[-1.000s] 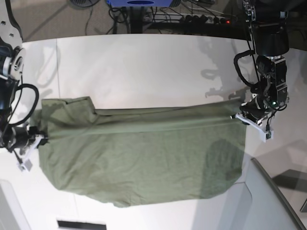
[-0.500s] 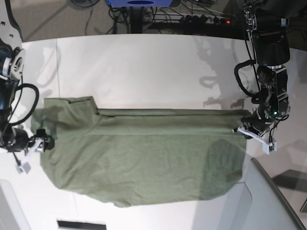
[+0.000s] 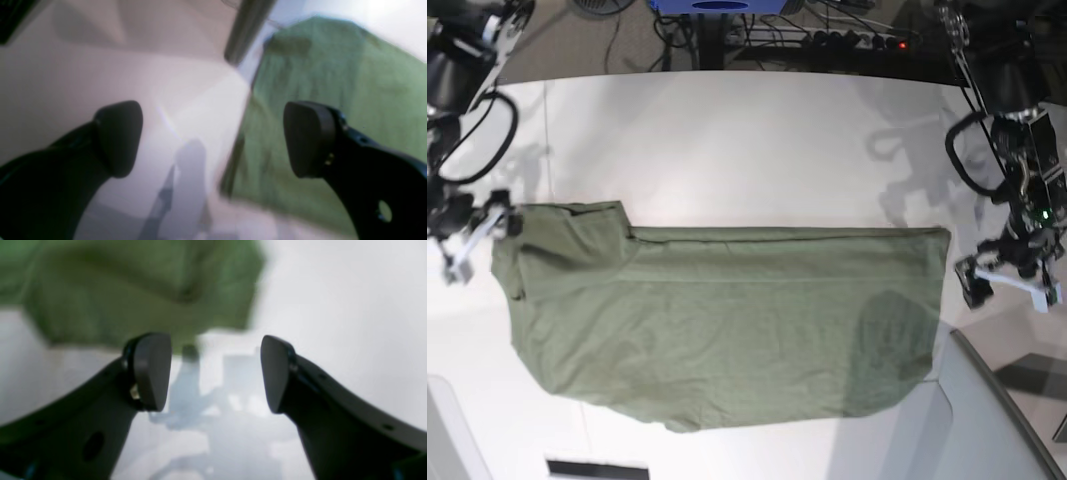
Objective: Layout the t-shirt on the table in an organized manner, then fold the t-shirt properly
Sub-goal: 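Open both grippers and raise them off the folded shirt, then move both grippers to the folded edge's two corners, then lower both grippers onto the folded edge corners and close on them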
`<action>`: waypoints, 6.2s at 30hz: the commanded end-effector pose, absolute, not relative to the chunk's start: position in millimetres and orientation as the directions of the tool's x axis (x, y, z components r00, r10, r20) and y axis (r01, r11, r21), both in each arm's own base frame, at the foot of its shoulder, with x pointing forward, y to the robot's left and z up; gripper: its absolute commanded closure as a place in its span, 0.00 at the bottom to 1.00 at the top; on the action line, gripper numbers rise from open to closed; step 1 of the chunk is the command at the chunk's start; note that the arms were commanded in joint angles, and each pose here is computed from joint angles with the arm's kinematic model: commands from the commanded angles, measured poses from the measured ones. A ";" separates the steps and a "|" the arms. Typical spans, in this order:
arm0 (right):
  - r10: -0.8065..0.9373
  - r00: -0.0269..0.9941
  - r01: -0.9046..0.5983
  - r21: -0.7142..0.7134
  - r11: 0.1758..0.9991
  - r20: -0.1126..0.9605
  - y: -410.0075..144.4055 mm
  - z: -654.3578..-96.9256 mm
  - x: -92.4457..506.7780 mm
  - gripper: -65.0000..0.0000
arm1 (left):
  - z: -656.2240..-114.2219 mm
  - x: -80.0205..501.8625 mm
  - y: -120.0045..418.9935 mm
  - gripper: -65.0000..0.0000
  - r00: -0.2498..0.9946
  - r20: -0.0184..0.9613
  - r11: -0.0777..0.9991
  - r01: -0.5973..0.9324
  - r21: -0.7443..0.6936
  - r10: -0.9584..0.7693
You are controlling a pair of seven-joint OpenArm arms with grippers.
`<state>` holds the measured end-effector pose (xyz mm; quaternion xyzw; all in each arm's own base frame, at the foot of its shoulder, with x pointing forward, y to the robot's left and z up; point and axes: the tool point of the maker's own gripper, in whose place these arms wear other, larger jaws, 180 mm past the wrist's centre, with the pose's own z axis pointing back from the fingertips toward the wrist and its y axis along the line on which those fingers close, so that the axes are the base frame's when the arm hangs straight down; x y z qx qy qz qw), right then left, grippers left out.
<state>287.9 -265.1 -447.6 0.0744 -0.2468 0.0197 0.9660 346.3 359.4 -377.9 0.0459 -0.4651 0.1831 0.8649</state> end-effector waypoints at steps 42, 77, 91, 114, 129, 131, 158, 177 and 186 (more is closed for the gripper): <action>-0.033 0.864 -0.080 0.202 0.976 0.502 -249.6 -451.9 310.9 0.99 | -431.3 227.2 341.2 0.00 0.580 0.690 0.889 -0.401 -0.220 0.433; -0.122 0.592 -0.199 0.292 0.935 0.797 -189.6 -364.0 505.0 0.24 | -478.7 213.8 287.4 0.00 0.758 0.605 0.966 -0.247 -0.080 0.244; -0.439 0.585 0.264 0.352 0.898 0.682 -291.7 -409.8 342.4 0.28 | -484.9 213.9 267.9 0.00 0.749 0.598 0.957 -0.262 -0.127 0.285; -0.688 0.570 0.414 0.567 0.713 0.449 -276.8 -491.1 321.0 0.29 | -478.5 215.2 276.3 0.00 0.690 0.613 0.920 -0.344 -0.190 0.385; -0.687 0.585 0.414 0.571 0.709 0.430 -269.8 -496.1 317.1 1.00 | -486.3 242.6 284.7 0.00 0.602 0.588 0.842 -0.397 -0.366 0.540; -0.687 0.585 0.414 0.570 0.710 0.431 -270.7 -495.9 317.1 1.00 | -488.0 245.4 290.1 0.00 0.558 0.581 0.805 -0.444 -0.393 0.592; -0.685 0.584 0.412 0.568 0.713 0.436 -273.1 -494.3 318.5 1.00 | -470.4 279.2 301.7 0.81 0.506 0.684 0.840 -0.434 -0.325 0.526; -0.683 0.584 0.410 0.567 0.714 0.438 -272.8 -493.4 320.0 1.00 | -449.0 314.7 295.9 0.48 0.454 0.714 0.837 -0.406 -0.367 0.533; -0.683 0.584 0.410 0.566 0.715 0.439 -273.7 -493.2 319.9 1.00 | -434.4 328.9 297.5 0.53 0.428 0.738 0.844 -0.389 -0.370 0.521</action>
